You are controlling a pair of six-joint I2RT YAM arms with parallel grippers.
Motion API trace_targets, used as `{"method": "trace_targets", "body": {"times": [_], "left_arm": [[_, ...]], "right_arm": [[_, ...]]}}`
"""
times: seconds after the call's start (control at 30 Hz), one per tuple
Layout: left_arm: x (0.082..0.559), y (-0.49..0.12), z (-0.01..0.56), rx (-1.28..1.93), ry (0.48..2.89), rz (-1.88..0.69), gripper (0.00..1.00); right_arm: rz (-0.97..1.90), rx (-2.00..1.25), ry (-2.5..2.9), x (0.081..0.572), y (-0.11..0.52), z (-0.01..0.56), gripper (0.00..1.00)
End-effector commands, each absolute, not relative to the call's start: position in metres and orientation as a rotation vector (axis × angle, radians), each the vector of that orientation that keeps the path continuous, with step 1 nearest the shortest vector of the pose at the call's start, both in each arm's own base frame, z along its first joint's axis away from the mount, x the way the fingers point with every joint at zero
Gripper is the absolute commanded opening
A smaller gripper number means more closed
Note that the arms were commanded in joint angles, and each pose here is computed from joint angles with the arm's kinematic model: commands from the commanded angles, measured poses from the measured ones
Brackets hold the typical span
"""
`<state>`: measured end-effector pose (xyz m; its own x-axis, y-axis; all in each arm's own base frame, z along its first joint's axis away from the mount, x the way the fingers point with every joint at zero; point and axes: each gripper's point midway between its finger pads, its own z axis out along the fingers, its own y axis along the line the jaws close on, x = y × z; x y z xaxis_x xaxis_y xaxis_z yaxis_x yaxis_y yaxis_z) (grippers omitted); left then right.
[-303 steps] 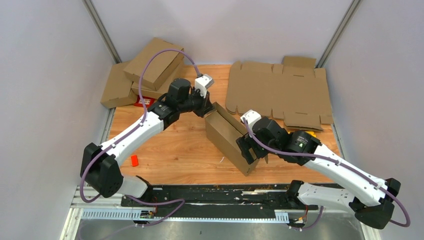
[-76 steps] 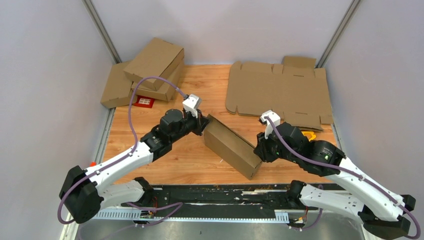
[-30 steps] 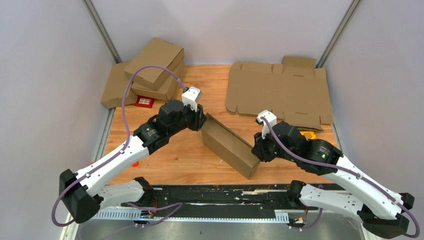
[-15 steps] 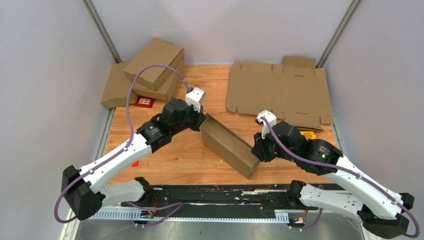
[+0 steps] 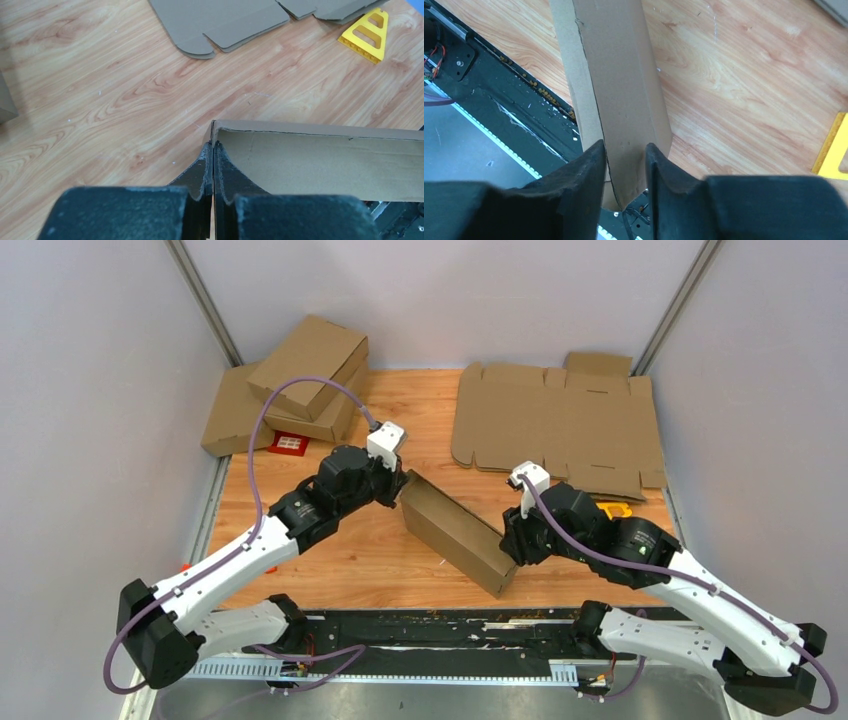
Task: Fold the paper box
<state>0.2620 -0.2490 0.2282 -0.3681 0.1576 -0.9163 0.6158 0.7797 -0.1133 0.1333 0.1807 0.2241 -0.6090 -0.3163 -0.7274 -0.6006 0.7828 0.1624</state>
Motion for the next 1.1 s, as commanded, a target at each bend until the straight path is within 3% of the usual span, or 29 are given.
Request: {"method": "trace_targets", "body": {"times": [0.0,0.23,0.53,0.63,0.7,0.8,0.9,1.07], "left_arm": [[0.249,-0.237,0.193,0.631,2.008,-0.504,0.0],[0.243,-0.236,0.172,0.626,2.026,-0.521,0.0],[0.243,-0.237,0.176,0.652,2.014,-0.517,0.0],[0.241,-0.237,0.173,0.649,2.019,-0.526,0.0],[0.241,-0.237,0.172,0.64,2.021,-0.53,0.01],[0.242,-0.236,0.178,0.609,2.021,-0.535,0.26],[0.242,-0.233,0.188,0.572,2.022,-0.532,0.41],[0.24,-0.227,0.217,0.52,2.0,-0.54,0.52]], "right_arm": [[0.491,-0.703,2.277,0.133,0.18,0.22,0.43],[0.534,-0.703,2.221,0.139,0.192,0.24,0.62],[0.519,-0.721,2.145,0.154,0.203,0.271,0.7],[0.547,-0.704,2.113,0.159,0.211,0.281,0.64],[0.566,-0.695,2.1,0.161,0.217,0.285,0.51],[0.575,-0.707,2.122,0.16,0.221,0.277,0.39],[0.562,-0.729,2.173,0.157,0.221,0.256,0.33],[0.556,-0.746,2.223,0.148,0.214,0.229,0.26]]}}
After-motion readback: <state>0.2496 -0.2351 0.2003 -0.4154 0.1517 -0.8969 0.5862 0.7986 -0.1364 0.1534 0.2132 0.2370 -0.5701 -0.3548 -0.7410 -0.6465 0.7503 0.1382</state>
